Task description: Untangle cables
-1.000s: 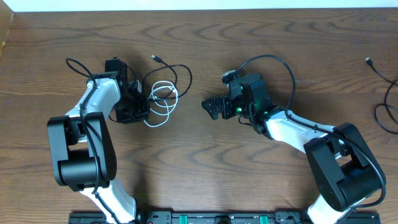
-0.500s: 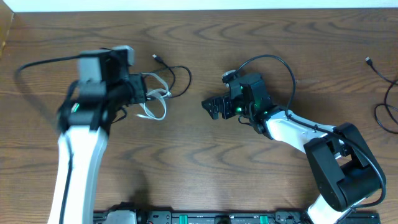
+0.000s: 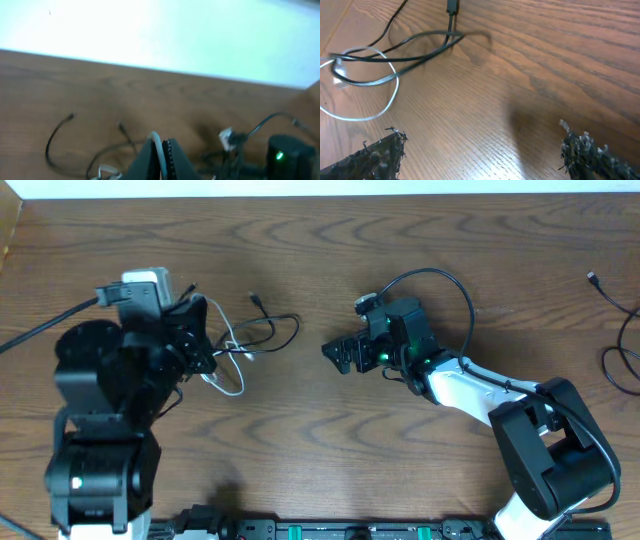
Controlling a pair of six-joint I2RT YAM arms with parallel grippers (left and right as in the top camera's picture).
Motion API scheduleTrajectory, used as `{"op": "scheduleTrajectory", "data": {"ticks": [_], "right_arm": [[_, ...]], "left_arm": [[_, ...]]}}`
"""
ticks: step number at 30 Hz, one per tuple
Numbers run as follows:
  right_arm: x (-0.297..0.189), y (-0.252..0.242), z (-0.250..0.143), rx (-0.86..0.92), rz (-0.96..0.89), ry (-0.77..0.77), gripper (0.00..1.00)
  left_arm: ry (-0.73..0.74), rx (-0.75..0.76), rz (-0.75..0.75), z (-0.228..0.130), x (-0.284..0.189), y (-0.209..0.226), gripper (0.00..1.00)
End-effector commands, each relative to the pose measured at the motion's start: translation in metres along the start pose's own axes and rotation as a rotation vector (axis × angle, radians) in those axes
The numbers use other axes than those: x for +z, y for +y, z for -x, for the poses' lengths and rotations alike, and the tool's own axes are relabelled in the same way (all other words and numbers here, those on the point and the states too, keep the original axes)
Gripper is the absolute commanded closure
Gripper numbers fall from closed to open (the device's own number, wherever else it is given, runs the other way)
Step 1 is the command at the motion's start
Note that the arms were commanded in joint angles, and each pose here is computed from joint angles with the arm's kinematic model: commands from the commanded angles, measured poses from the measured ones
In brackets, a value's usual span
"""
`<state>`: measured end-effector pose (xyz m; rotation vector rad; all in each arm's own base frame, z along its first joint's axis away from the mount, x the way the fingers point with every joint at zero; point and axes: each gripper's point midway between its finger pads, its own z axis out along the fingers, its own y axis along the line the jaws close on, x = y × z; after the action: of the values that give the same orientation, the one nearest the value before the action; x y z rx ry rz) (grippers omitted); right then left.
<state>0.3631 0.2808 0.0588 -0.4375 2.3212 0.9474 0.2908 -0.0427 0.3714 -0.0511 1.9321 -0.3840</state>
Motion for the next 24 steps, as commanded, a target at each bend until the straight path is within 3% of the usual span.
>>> {"op": "scheduleTrajectory", "data": {"ticks": [1, 4, 9, 13, 14, 24], "right_arm": [[0.001, 0.004, -0.001, 0.005, 0.026, 0.008, 0.01], [-0.001, 0.027, 0.002, -0.061, 0.149, 0.007, 0.01], [-0.030, 0.101, 0.028, -0.285, 0.549, -0.109, 0.01], [-0.049, 0.131, 0.053, -0.345, 0.662, -0.222, 0.01], [-0.054, 0.143, 0.058, -0.394, 0.686, -0.271, 0.01], [-0.027, 0.171, 0.057, -0.455, 0.552, -0.369, 0.01]], "left_arm": [[-0.109, -0.016, -0.042, 0.023, -0.020, -0.013, 0.93], [-0.144, -0.007, -0.052, 0.031, -0.024, -0.016, 0.92], [-0.122, -0.013, -0.046, 0.026, -0.022, -0.014, 0.93], [-0.121, -0.083, -0.057, 0.027, -0.022, -0.015, 0.92], [-0.112, -0.095, -0.119, 0.027, -0.021, -0.026, 0.92], [-0.079, -0.151, -0.440, 0.037, -0.022, -0.077, 0.93]]}}
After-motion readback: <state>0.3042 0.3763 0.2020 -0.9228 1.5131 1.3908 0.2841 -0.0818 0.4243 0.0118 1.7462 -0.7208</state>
